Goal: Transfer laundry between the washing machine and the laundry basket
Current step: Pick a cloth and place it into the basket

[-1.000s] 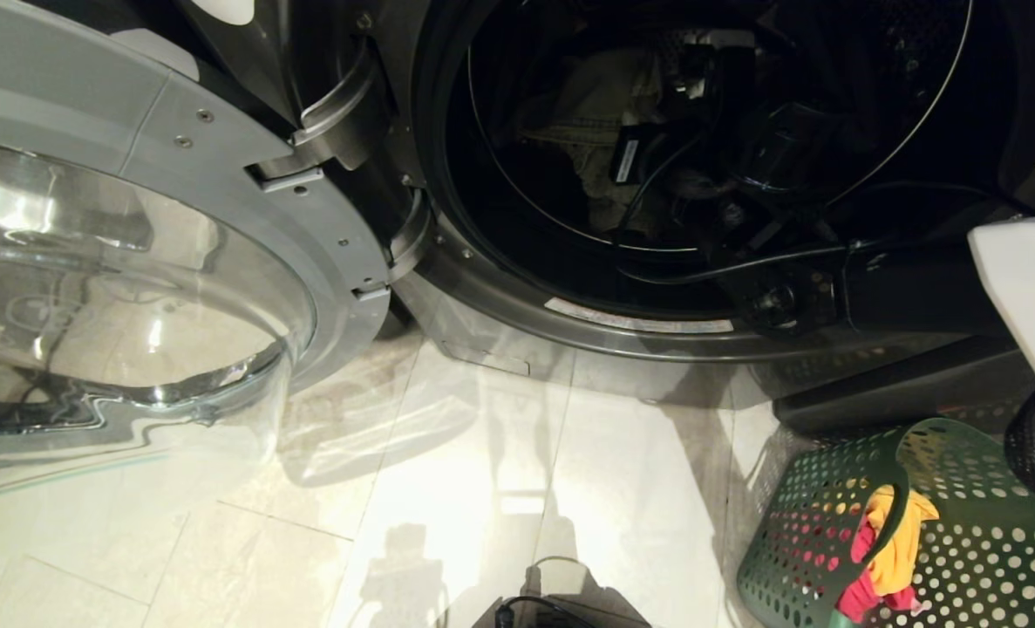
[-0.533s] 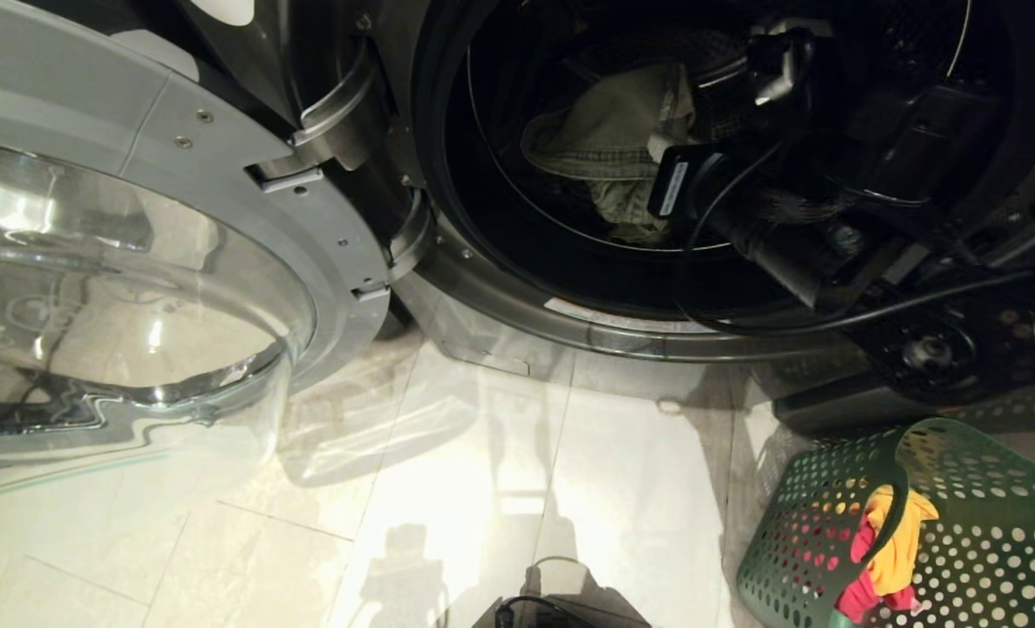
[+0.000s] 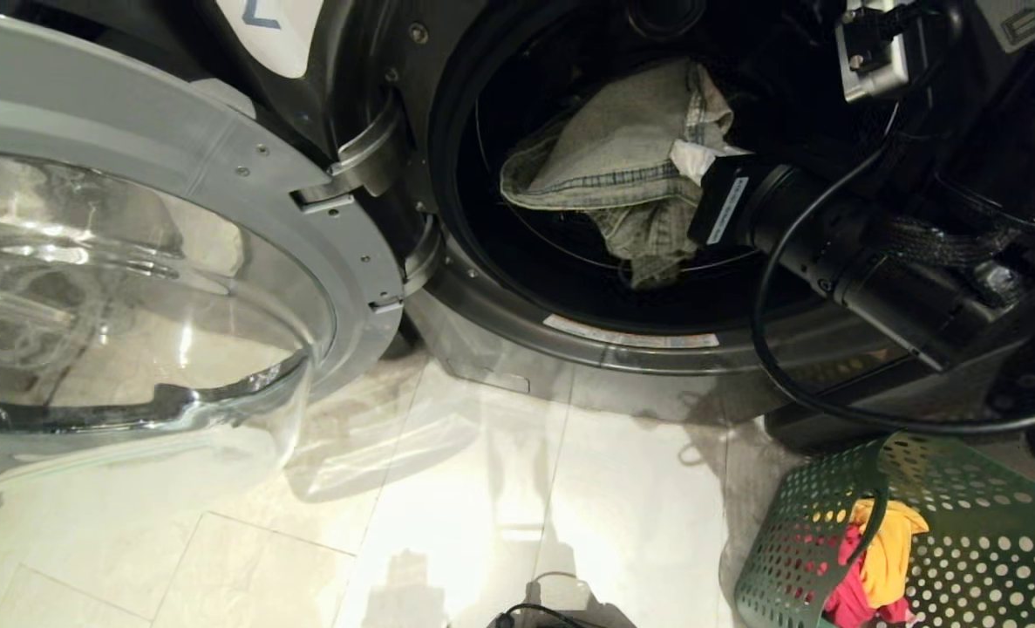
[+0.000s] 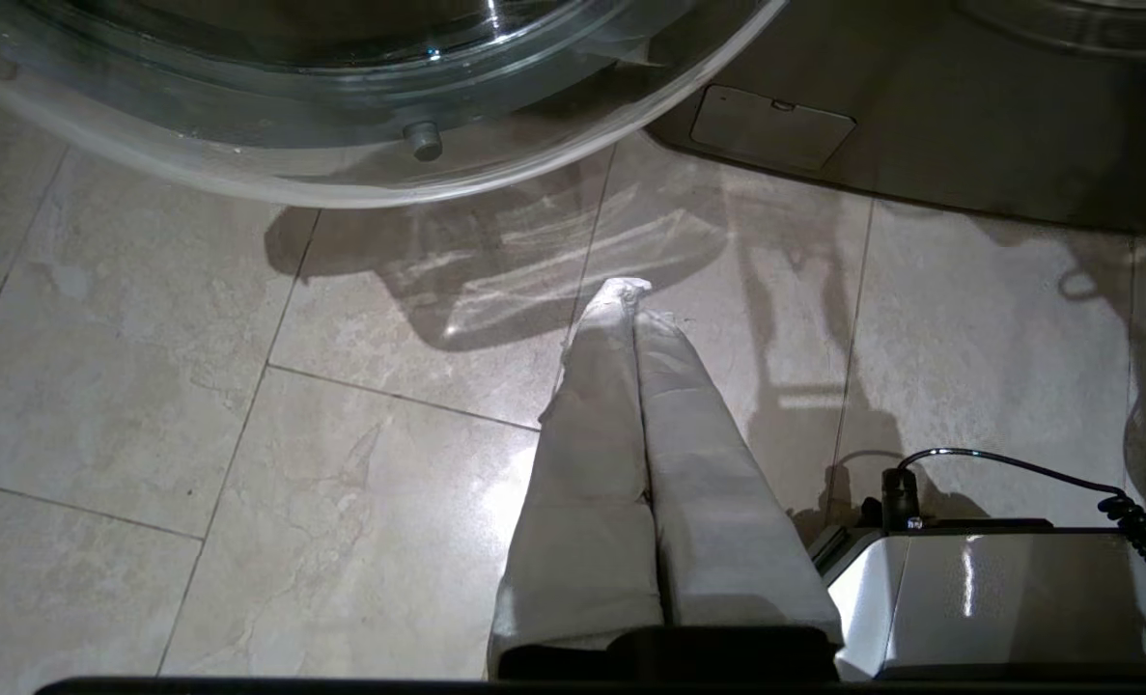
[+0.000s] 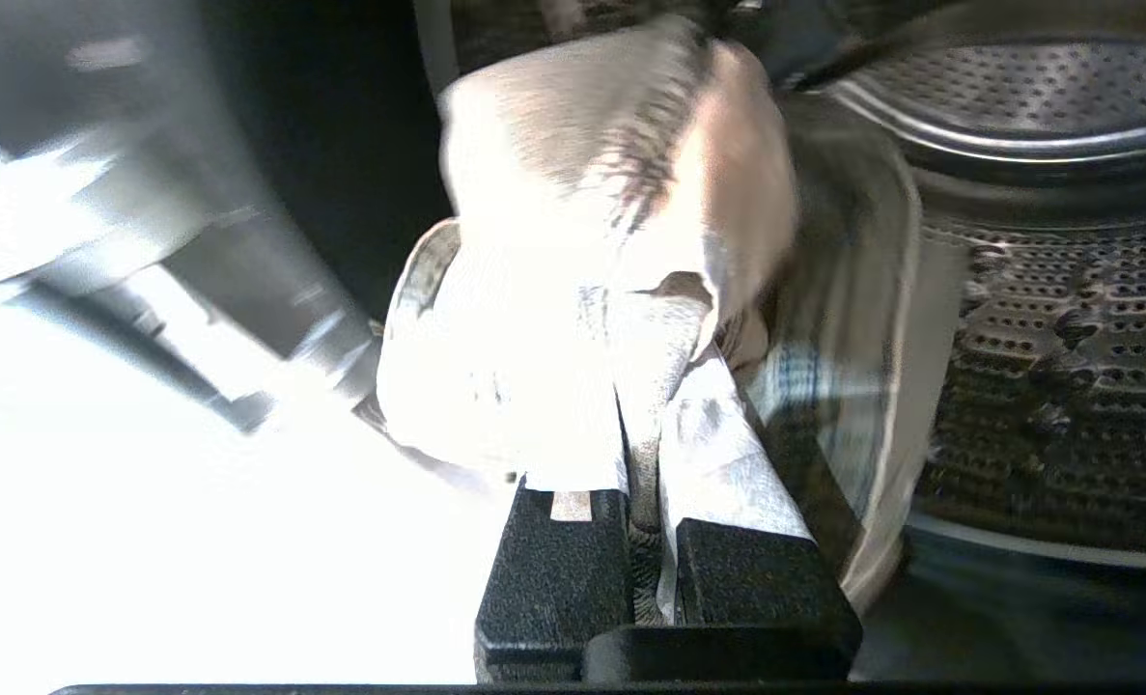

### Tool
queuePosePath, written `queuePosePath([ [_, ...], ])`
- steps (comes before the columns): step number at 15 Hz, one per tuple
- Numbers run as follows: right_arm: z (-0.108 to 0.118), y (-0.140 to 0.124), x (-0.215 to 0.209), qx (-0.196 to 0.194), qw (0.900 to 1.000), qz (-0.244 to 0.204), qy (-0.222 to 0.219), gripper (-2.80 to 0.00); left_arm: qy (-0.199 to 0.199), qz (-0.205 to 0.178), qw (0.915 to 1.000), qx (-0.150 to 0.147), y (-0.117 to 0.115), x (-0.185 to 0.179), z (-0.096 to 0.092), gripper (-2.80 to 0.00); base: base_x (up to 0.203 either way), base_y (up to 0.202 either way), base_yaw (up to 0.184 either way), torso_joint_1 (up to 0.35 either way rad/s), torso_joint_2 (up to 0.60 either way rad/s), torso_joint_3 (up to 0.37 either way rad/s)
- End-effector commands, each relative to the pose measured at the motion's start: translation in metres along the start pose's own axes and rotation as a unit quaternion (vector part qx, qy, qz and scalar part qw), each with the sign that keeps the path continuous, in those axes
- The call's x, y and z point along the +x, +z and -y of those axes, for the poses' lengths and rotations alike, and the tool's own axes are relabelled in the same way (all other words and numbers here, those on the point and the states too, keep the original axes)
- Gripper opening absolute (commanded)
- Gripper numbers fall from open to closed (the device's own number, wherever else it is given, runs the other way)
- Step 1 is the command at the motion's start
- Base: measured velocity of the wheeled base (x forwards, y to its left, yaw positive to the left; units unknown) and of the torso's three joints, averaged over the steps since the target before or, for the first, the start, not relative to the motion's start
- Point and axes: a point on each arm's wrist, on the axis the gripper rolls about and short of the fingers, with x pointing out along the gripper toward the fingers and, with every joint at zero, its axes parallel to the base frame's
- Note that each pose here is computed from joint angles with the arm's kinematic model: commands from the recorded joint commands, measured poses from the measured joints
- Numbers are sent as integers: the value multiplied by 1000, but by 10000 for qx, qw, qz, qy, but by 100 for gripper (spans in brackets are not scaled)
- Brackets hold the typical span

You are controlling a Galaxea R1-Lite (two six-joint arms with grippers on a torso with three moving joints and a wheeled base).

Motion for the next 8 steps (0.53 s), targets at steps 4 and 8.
queuePosePath([
  [4,-3,-11,-64,-34,9985,-451,320,-280,1,-8,10000,-1,0,0,0,-280,0,0,0,2,4,202],
  [8,-4,-32,-85,-81,9954,-839,456,-280,1,-8,10000,-1,0,0,0,-280,0,0,0,1,2,70],
])
